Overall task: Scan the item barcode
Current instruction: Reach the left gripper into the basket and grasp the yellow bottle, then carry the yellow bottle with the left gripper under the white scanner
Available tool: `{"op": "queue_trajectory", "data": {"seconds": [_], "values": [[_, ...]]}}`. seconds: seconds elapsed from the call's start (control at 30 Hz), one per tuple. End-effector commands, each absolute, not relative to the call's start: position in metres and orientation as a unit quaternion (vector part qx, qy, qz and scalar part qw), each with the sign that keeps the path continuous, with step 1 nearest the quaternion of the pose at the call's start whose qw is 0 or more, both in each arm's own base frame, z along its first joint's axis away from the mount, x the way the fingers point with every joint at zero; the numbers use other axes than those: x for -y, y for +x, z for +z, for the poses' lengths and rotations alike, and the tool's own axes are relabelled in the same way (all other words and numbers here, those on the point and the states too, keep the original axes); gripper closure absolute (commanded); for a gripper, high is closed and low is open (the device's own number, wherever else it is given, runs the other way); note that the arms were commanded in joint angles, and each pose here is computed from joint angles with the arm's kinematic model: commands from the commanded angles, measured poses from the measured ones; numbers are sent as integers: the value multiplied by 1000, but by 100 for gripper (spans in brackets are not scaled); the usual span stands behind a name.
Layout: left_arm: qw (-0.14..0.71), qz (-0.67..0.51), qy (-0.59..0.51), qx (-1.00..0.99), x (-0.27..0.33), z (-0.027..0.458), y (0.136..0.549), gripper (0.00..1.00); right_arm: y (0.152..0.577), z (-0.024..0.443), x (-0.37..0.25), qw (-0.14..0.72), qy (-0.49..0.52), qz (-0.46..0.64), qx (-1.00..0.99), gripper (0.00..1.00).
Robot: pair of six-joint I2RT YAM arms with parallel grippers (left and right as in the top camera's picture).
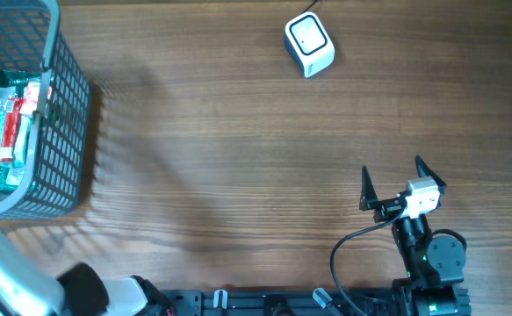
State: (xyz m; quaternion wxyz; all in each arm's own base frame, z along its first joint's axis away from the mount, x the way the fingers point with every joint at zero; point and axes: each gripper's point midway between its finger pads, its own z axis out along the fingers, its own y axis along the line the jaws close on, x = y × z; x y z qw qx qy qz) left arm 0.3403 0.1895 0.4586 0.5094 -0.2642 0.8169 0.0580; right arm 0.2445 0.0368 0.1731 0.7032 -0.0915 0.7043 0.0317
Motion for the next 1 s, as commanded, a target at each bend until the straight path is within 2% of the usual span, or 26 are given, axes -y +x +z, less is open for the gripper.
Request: {"op": "queue_trajectory", "data": {"seconds": [0.0,0.1,0.3,0.57,0.63,0.8,0.97], "values": [[536,-17,-206,-819,-123,477,354,79,244,175,-36,707,-95,25,-701,0],[519,-64,-150,-839,-63,471,363,80,244,175,-36,707,-95,25,-701,0],[439,-92,-98,-888,34,427,376,81,244,175,-36,707,-95,25,-701,0],[311,-99,15,-945,176,337,386,79,244,175,-36,707,-95,25,-701,0],[263,-95,47,-959,222,293,388,78,244,175,-36,707,-95,25,-701,0],[202,-73,79,-973,269,231,385,78,244,175,-35,707,-94,25,-701,0],[189,-29,68,-979,283,189,393,80,244,175,-36,707,-95,25,-701,0]]}}
